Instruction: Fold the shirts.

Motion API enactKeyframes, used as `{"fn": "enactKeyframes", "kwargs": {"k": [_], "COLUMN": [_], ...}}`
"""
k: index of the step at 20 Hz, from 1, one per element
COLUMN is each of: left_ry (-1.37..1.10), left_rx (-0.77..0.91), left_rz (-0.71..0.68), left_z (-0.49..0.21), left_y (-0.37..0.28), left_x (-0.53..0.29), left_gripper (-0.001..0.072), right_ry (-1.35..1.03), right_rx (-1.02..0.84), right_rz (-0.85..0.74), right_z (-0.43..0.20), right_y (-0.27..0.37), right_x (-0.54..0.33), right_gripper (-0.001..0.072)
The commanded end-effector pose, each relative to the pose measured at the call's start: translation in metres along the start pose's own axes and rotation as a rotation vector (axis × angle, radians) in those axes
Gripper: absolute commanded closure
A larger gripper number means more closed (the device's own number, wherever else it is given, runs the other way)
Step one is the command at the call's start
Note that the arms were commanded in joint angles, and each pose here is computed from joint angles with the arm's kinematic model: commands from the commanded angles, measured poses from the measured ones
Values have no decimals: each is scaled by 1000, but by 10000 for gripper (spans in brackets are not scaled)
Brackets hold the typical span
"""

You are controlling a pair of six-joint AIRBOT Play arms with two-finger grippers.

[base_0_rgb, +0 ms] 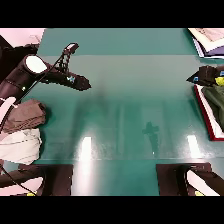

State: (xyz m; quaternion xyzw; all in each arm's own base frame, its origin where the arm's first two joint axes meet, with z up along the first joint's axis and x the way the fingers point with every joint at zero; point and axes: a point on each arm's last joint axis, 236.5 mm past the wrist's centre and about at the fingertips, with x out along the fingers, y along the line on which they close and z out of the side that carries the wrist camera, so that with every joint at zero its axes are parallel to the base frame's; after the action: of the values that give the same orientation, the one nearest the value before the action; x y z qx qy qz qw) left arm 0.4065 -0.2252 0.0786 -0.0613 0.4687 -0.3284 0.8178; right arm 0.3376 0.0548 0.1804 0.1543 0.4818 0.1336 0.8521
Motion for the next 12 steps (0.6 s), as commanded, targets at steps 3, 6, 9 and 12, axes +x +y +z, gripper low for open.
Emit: {"fn": "enactKeyframes", "kwargs": {"k": [3, 6, 9, 12], "left_ry": [-1, -1, -1, -7], "left_rx": [1, 1, 1, -11], "left_rz": [0, 0, 0, -18], "left_z": [0, 0, 0, 2], "left_y": [0, 0, 0, -4], "left_x": [0, 0, 0, 0], "left_gripper": [683, 683, 683, 683], "right_ry": [-4, -1, 14, 48], "right_rx": [-1, -1, -1, -2], "right_rz": [0, 0, 1, 3], "right_z": [1, 0, -3, -11], "right_y": [0, 0, 1, 1], "right_x": [0, 0, 0, 0], "right_gripper": [689, 689, 689, 689]}}
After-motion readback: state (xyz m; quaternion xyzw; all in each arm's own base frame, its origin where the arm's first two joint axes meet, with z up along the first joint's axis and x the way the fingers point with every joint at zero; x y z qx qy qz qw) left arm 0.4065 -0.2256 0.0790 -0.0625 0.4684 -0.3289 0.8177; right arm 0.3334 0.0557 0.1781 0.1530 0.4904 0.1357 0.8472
